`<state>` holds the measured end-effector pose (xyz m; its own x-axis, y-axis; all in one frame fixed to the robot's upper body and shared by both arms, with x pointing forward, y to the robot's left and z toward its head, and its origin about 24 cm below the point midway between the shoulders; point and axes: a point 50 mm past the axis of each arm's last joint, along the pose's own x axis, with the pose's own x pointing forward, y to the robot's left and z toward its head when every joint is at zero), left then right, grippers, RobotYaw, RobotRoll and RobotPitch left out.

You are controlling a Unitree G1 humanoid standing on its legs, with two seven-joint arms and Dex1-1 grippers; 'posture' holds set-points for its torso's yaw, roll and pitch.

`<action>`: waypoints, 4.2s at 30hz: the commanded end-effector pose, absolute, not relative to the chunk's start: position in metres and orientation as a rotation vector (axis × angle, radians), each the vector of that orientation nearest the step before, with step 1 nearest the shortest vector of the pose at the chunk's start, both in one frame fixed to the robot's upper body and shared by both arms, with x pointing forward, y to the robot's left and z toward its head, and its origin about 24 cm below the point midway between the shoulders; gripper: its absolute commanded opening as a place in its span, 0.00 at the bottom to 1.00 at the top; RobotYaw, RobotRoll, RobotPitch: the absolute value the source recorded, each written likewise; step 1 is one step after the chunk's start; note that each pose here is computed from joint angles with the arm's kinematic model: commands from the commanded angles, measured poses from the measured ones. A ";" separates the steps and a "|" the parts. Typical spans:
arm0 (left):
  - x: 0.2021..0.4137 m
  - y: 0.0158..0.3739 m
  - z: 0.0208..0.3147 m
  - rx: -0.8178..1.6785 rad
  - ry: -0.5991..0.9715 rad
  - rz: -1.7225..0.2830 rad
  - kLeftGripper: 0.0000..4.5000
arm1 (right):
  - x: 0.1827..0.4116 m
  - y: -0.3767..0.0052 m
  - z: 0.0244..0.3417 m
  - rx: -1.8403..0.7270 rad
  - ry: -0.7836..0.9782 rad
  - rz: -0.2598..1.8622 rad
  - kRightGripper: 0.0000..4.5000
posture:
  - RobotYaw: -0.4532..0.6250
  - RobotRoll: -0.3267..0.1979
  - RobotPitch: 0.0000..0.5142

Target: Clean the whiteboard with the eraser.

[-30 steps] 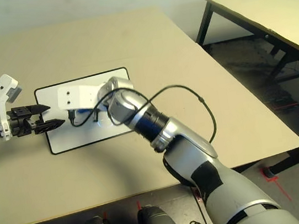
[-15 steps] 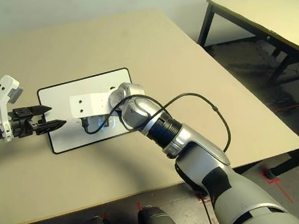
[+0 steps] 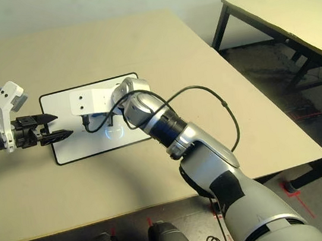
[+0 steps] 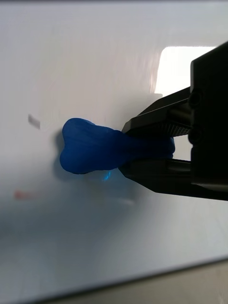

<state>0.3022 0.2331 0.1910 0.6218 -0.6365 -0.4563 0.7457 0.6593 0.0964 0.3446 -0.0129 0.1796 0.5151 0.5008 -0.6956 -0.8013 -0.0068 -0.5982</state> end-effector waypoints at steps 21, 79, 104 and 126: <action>0.292 0.247 0.184 0.321 0.479 -0.767 1.00 | 0.360 0.011 0.196 -1.161 0.280 1.000 0.13 | 0.44 0.62 0.20; 0.296 0.258 0.188 0.338 0.525 -0.736 1.00 | 0.329 0.000 0.151 -1.291 0.330 1.126 0.13 | 0.43 0.62 0.18; 0.311 0.254 0.208 0.309 0.295 -0.680 1.00 | 0.382 -0.044 0.228 -0.996 0.285 0.801 0.13 | 0.42 0.62 0.17; 0.323 0.331 0.185 0.123 -0.321 0.103 1.00 | 0.354 -0.188 0.174 -0.197 0.558 0.173 0.13 | 0.39 0.62 0.14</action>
